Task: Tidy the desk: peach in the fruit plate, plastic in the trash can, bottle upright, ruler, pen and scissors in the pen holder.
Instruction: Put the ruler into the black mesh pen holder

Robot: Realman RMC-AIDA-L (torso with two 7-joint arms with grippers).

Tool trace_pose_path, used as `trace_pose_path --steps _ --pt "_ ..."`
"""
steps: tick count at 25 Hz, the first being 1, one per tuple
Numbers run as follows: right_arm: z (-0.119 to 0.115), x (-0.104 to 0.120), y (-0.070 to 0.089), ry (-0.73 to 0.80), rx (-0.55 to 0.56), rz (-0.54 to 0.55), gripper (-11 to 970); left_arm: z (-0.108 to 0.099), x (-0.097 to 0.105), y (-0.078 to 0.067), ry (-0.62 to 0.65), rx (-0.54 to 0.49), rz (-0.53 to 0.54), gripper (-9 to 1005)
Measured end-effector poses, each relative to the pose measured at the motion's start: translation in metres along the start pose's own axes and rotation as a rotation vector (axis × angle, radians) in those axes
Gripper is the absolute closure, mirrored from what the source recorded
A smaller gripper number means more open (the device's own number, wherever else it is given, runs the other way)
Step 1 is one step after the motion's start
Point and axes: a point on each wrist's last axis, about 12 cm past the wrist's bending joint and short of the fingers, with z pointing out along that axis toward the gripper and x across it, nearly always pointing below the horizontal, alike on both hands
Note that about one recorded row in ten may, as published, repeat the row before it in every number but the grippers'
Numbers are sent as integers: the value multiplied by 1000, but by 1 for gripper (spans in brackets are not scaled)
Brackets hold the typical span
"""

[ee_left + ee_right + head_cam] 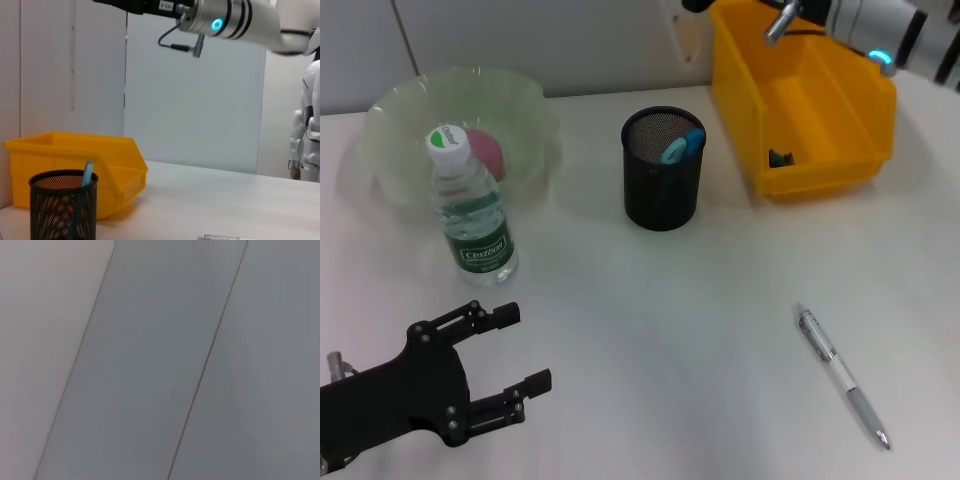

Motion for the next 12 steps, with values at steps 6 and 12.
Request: trace_pose_path --steps 6,12 --pt "1 28 5 -76 56 72 506 -2 1 -2 1 -4 -5 211" --pt "0 54 17 -108 115 145 492 -2 2 -2 1 -5 -7 211"
